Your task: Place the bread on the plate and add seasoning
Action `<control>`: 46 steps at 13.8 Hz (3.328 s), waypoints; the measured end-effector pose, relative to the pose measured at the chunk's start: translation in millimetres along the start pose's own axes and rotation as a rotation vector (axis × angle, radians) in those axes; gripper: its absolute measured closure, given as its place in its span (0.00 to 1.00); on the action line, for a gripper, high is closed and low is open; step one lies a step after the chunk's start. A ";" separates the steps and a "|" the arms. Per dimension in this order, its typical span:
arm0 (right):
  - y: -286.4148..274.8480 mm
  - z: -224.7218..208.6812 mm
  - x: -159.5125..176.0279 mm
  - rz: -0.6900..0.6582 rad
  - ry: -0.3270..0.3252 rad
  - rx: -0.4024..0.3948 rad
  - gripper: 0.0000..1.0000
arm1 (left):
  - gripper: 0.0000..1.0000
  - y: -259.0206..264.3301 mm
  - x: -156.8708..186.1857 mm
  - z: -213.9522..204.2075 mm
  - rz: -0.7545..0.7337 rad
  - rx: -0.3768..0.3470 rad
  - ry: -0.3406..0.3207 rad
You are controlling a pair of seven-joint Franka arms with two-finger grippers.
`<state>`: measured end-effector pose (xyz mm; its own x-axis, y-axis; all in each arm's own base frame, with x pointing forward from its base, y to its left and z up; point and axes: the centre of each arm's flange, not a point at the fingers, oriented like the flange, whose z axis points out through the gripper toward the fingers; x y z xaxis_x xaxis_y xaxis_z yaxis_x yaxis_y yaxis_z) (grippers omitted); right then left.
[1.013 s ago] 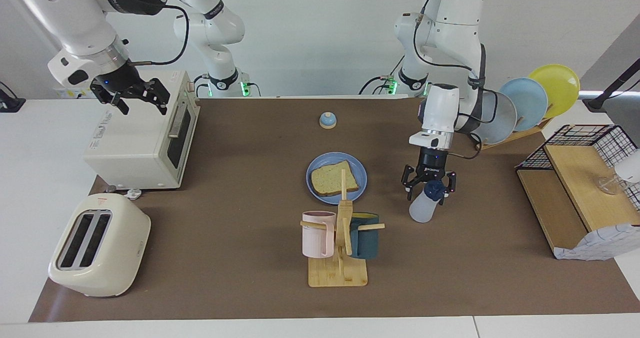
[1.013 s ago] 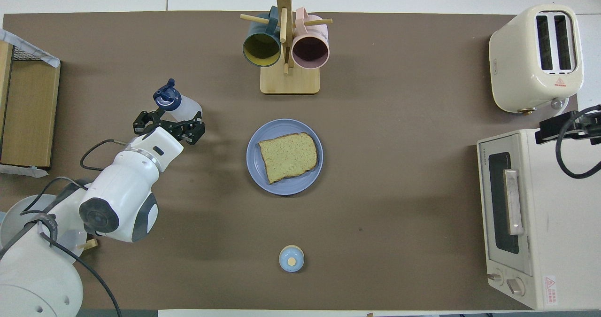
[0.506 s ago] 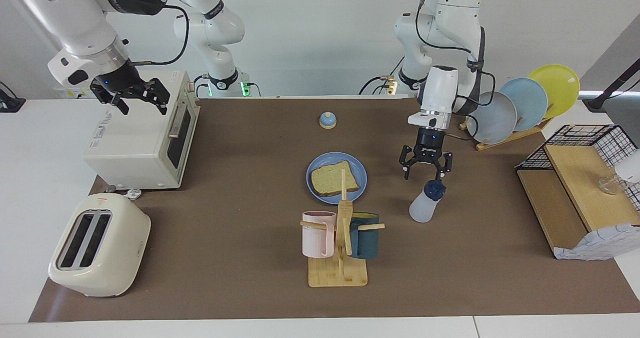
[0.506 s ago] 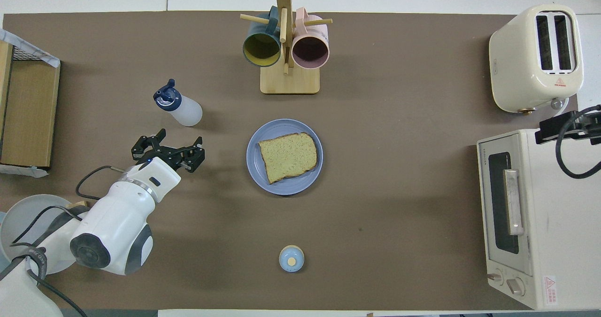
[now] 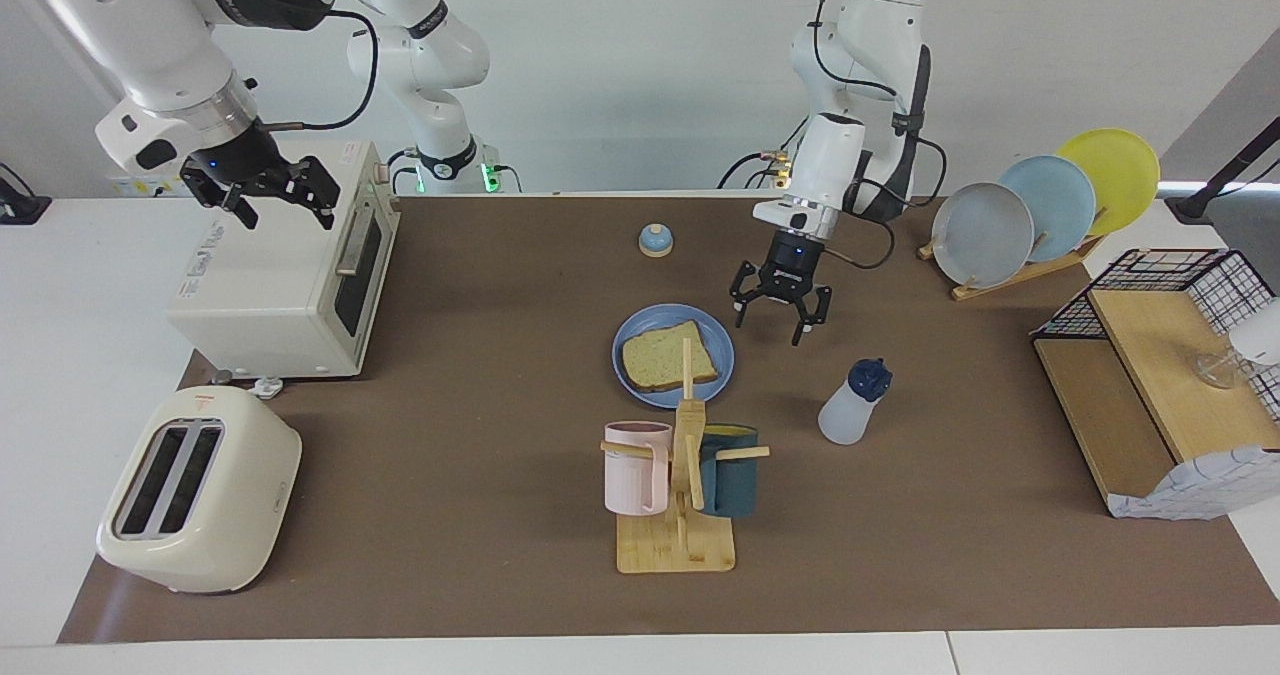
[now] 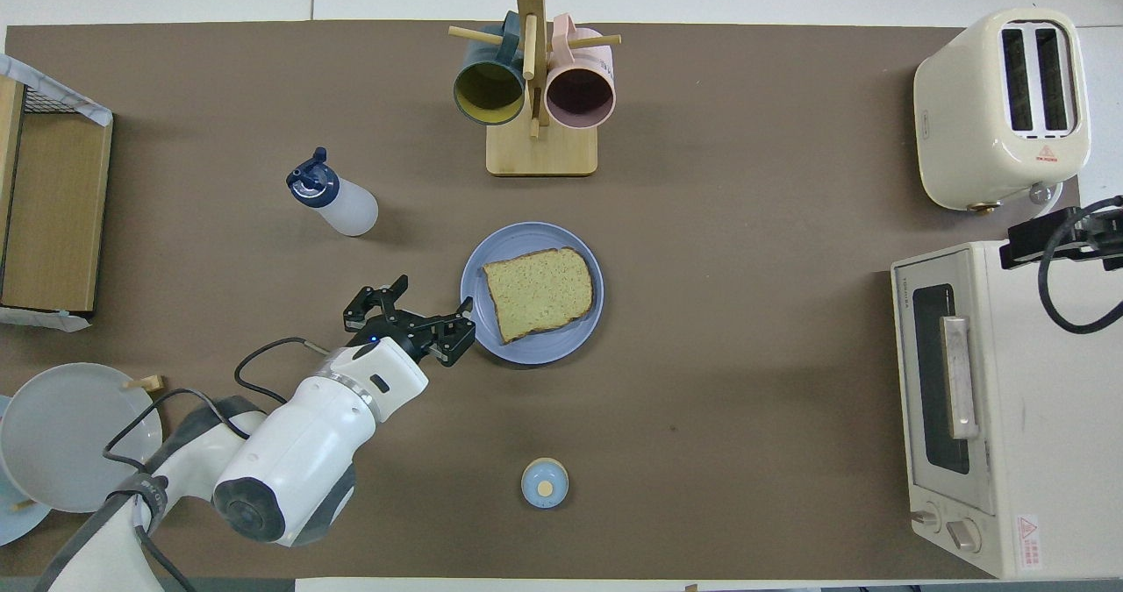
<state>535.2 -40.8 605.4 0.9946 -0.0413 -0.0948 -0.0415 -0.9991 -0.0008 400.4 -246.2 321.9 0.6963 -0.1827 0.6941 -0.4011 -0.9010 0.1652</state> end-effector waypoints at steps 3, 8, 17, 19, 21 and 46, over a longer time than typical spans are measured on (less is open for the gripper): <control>0.0 0.0 0.0 0.000 0.000 0.000 0.00 | 0.00 9.2 11.8 -0.2 -0.020 -0.013 0.017; 0.0 0.0 0.0 0.000 0.000 0.000 0.00 | 0.00 14.5 58.3 5.5 -0.040 0.041 -0.061; 0.0 0.0 0.0 0.000 0.000 0.000 0.00 | 0.00 -0.9 181.6 -28.3 -0.101 0.225 -0.300; 0.0 0.0 0.0 0.000 0.000 0.000 0.00 | 0.00 -12.8 209.2 -45.6 -0.125 0.261 -0.350; 0.0 0.0 0.0 0.000 0.000 0.000 0.00 | 0.00 -32.7 234.4 -68.0 -0.128 0.287 -0.420; 0.0 0.0 0.0 0.000 0.000 0.000 0.00 | 0.00 -189.9 276.2 -236.0 -0.187 0.242 -0.785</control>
<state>535.2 -40.8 605.4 0.9946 -0.0413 -0.0949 -0.0415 -0.9991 -0.0008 528.4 -32.8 647.6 0.9863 -0.1618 -0.0327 -0.1615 -0.9868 0.0118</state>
